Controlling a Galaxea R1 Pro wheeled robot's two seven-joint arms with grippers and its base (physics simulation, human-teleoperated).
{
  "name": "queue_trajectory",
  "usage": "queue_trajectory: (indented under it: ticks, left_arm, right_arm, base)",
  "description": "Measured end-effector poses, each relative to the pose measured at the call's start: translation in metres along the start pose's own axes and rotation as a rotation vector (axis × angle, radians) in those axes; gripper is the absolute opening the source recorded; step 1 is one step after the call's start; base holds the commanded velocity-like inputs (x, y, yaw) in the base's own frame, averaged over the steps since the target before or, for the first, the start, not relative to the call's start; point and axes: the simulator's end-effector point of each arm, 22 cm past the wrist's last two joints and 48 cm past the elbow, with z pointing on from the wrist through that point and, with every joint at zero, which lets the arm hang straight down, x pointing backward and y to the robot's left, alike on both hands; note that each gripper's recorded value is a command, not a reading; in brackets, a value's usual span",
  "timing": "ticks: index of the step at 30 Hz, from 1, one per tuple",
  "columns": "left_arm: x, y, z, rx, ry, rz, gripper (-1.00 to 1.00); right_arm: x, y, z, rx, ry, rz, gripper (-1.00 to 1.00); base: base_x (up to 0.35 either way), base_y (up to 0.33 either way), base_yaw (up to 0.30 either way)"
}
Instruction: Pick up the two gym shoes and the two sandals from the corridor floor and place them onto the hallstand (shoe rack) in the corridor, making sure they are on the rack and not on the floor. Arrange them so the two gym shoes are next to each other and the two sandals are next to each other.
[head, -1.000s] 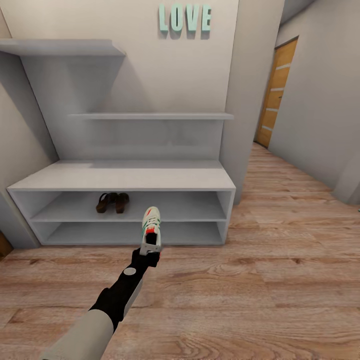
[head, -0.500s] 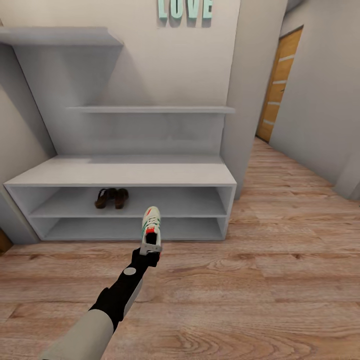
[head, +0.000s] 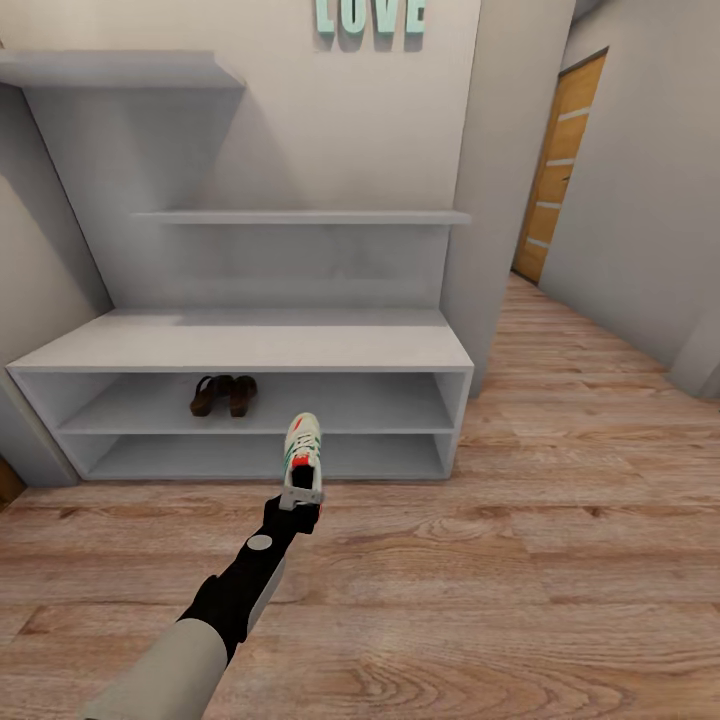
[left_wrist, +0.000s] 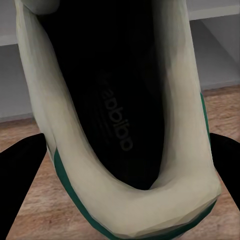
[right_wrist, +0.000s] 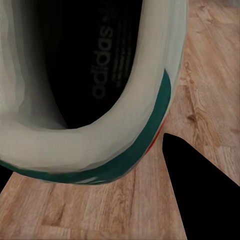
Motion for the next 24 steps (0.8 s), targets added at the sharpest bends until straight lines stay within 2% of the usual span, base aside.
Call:
queue_trajectory:
  ticks: [11,24]
  left_arm:
    - [0.0,0.0,0.0,0.0,0.0,0.0,-1.0]
    - [0.022,-0.001,0.008,0.003,0.035,-0.004,-1.0]
  right_arm:
    - [0.0,0.0,0.0,0.001,0.0,-0.001,-1.0]
    - [0.011,0.004,0.004,0.013,0.008,-0.035,-1.0]
  base:
    - [0.0,0.0,0.0]
    - [0.0,0.0,0.0]
